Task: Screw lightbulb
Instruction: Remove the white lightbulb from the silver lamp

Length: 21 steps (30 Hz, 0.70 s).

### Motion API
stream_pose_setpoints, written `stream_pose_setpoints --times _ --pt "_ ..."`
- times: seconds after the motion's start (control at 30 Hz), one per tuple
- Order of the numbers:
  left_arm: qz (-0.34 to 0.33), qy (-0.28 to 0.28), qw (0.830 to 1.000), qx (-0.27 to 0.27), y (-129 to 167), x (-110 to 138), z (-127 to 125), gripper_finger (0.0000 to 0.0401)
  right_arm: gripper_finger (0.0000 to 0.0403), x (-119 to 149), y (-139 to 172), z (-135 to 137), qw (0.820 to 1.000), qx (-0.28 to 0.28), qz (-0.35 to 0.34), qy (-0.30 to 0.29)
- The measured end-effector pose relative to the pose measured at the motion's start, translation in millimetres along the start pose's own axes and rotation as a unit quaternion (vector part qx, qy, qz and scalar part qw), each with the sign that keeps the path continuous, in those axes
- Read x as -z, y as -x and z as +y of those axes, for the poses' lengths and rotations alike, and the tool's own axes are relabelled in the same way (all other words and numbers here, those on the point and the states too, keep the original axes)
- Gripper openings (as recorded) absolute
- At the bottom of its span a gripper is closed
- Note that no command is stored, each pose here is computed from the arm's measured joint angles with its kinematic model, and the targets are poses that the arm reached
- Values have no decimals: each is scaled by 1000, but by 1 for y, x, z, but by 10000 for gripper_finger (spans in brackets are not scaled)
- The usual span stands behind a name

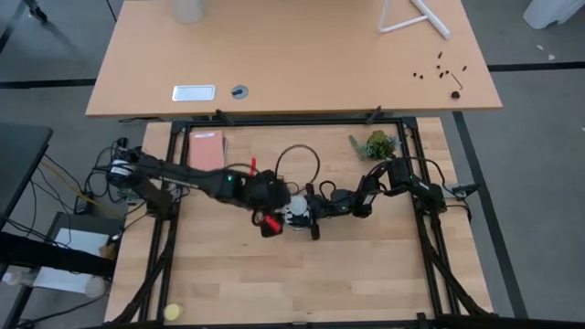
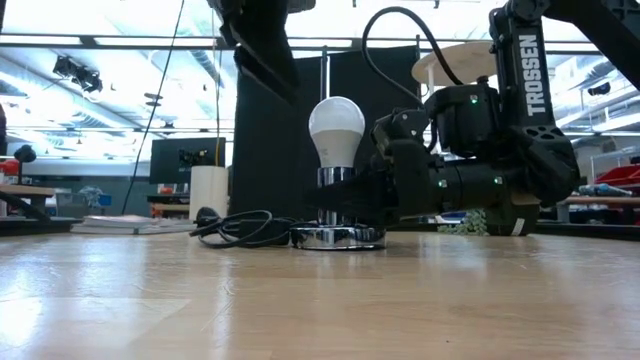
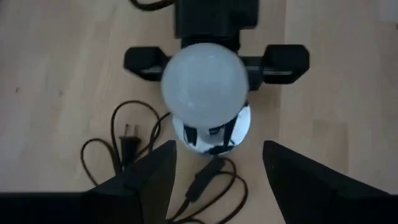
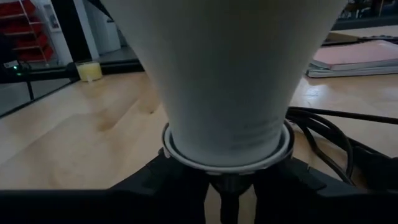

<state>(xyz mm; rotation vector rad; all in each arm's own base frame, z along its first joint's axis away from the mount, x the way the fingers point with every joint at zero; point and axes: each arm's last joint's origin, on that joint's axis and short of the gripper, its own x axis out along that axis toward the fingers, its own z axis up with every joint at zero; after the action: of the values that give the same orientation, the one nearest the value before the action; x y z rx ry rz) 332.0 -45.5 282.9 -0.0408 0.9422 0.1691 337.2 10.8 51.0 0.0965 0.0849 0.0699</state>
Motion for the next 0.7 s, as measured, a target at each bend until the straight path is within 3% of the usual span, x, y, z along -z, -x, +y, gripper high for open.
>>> stream_pose_setpoints --times 0.2,0.4,0.7 --pt "10 0 1000 9 9 -17 20 264 186 1 0 0 1000 0 4 2" --pt "28 -38 997 61 -2 -30 21 282 182 1 0 0 1000 4 6 8" --pt "55 -69 994 60 -21 -34 19 308 175 2 0 -1 1000 5 10 14"
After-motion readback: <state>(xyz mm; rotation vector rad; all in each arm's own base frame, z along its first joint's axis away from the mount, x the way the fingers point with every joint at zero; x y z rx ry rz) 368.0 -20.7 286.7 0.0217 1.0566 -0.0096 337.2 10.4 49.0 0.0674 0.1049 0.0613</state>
